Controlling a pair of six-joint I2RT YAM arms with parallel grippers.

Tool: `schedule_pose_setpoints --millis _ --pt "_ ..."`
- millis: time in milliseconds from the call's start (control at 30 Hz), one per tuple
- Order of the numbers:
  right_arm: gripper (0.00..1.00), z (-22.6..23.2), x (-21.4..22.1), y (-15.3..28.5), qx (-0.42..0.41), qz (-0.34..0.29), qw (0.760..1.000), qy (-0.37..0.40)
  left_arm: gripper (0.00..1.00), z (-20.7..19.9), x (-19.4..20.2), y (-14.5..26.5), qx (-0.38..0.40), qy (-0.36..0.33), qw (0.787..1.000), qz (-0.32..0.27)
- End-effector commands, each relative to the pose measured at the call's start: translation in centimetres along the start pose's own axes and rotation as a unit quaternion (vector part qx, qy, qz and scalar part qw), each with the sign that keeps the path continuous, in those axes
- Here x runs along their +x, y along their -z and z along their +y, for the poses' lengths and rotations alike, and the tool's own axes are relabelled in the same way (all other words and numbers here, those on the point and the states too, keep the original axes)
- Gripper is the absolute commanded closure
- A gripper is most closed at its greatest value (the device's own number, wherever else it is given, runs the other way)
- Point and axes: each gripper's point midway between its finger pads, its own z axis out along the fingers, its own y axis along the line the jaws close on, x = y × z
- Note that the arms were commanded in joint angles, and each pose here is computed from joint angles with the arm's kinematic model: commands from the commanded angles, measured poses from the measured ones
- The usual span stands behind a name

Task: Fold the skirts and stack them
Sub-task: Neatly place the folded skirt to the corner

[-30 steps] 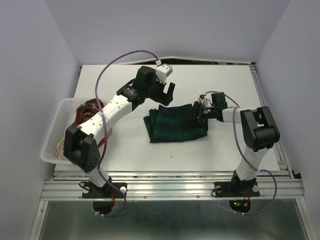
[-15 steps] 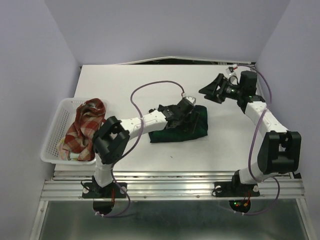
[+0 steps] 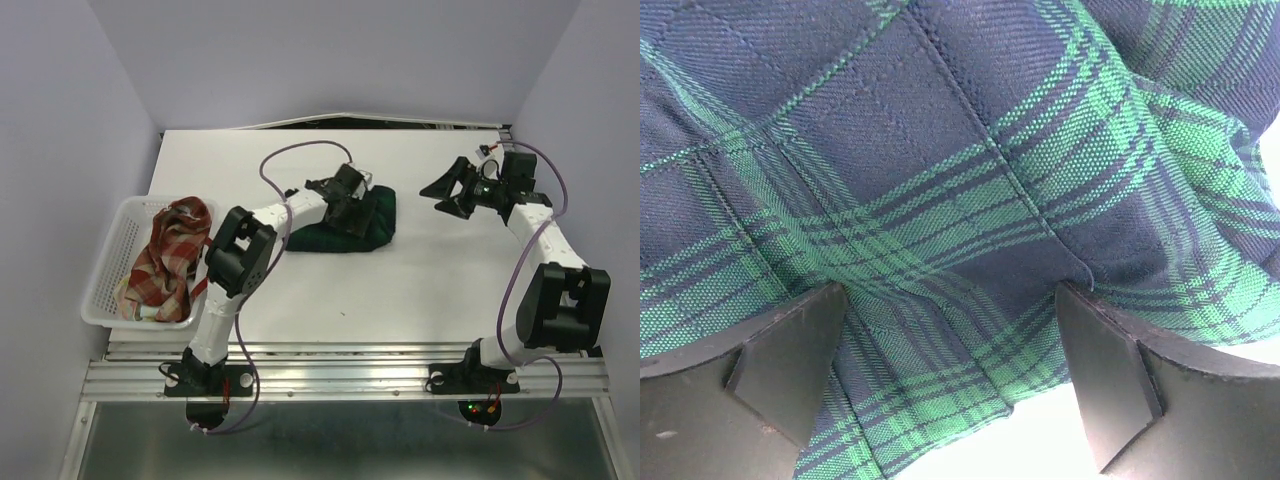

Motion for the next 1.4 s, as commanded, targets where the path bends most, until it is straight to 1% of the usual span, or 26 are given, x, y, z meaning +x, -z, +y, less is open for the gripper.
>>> schedule_pose_setpoints --millis 0,33,100,133,200,233,267,300,333,367,433,467,567,633,767,833,900,933,967,1033,1067,1167,1233,1300,1333,1367 --pt "0.09 0.5 -2.2 0.2 -0.001 -0.017 0.999 0.036 0.02 11.0 4.0 -0.4 -0.006 -0.065 0.992 0.11" --pt "0.07 0.4 -2.2 0.1 0.0 -0.017 0.999 0.036 0.02 12.4 4.6 -0.4 -0.009 -0.065 0.991 0.121" --pt "0.03 0.3 -2.4 0.0 0.002 -0.017 0.999 0.037 0.02 14.9 2.9 -0.1 -0.005 -0.092 0.989 0.114" --pt "0.0 0.1 -2.5 -0.1 0.003 -0.017 0.999 0.038 0.02 17.3 1.9 0.0 -0.007 -0.084 0.99 0.11" --pt "0.0 -0.1 -2.4 -0.2 0.005 -0.015 0.999 0.038 0.01 19.4 1.0 0.2 0.003 -0.101 0.988 0.114" --pt "0.0 -0.3 -2.4 -0.2 0.008 -0.015 0.999 0.039 0.02 21.5 -0.9 -0.1 0.002 -0.106 0.99 0.096" --pt "0.0 -0.4 -2.4 -0.2 0.01 -0.016 0.999 0.038 0.02 23.0 -1.4 -0.1 -0.014 -0.114 0.989 0.097" --pt "0.0 -0.5 -2.3 -0.3 0.01 -0.016 0.999 0.039 0.02 24.2 -2.2 0.0 -0.019 -0.142 0.985 0.093" --pt "0.0 -0.6 -2.2 -0.3 0.01 -0.014 0.999 0.039 0.03 25.7 -3.7 -0.3 -0.035 -0.155 0.984 0.077" --pt "0.0 -0.6 -2.0 -0.3 0.009 -0.012 0.999 0.039 0.03 28.2 -4.2 0.0 -0.061 -0.155 0.983 0.073" --pt "0.0 -0.7 -1.9 -0.2 0.012 -0.012 0.999 0.043 0.03 30.3 -4.0 -0.7 -0.066 -0.16 0.982 0.075" --pt "0.0 -0.6 -1.9 -0.1 0.014 -0.013 0.999 0.05 0.04 31.8 -5.1 0.1 -0.073 -0.16 0.983 0.06" --pt "0.0 -0.5 -2.0 0.1 0.017 -0.014 0.998 0.053 0.05 33.0 -3.7 -0.1 -0.067 -0.162 0.981 0.079" --pt "0.0 -0.4 -2.1 0.1 0.015 -0.014 0.998 0.056 0.05 33.4 -2.8 0.0 -0.069 -0.166 0.981 0.079" --pt "0.0 -0.6 -1.8 -0.2 0.008 -0.005 0.999 0.047 0.03 33.2 -4.9 0.7 -0.082 -0.168 0.982 0.031" --pt "0.0 -0.7 -1.6 -0.4 0.005 0.0 0.999 0.038 0.02 33.6 -7.3 1.0 -0.105 -0.146 0.984 0.001" --pt "0.0 -0.6 -1.5 -0.4 0.004 0.001 0.999 0.036 0.05 34.6 -8.5 1.1 -0.133 -0.114 0.985 -0.008" --pt "0.0 -0.4 -1.6 -0.2 0.003 -0.002 0.999 0.039 0.07 34.8 -7.1 0.0 -0.132 -0.082 0.988 0.014" --pt "0.0 -0.3 -1.6 0.0 0.004 -0.004 0.999 0.042 0.11 34.9 -7.7 0.2 -0.143 -0.068 0.987 0.007" --pt "0.0 -0.1 -1.6 0.2 0.007 -0.01 0.999 0.048 0.15 35.3 -6.6 -0.5 -0.157 -0.031 0.987 0.015" --pt "0.0 0.2 -1.7 0.5 0.006 -0.013 0.999 0.052 0.19 35.2 -5.1 -1.1 -0.157 -0.017 0.987 0.031" --pt "0.0 0.4 -1.6 0.7 0.006 -0.015 0.998 0.057 0.24 34.9 -4.1 -1.3 -0.148 0.033 0.988 0.032" --pt "0.0 0.5 -1.5 0.8 0.006 -0.014 0.998 0.056 0.25 34.5 -4.0 -0.9 -0.145 0.052 0.988 0.03" --pt "0.0 0.5 -1.5 0.8 0.006 -0.011 0.998 0.055 0.25 34.0 -2.8 -1.1 -0.14 0.071 0.987 0.04" --pt "0.0 0.6 -1.6 0.8 0.005 -0.011 0.998 0.055 0.25 33.8 -3.1 -0.4 -0.144 0.081 0.986 0.035" --pt "0.0 0.6 -1.5 0.8 0.004 -0.011 0.998 0.055 0.25 33.3 -2.0 -0.6 -0.135 0.093 0.985 0.047"
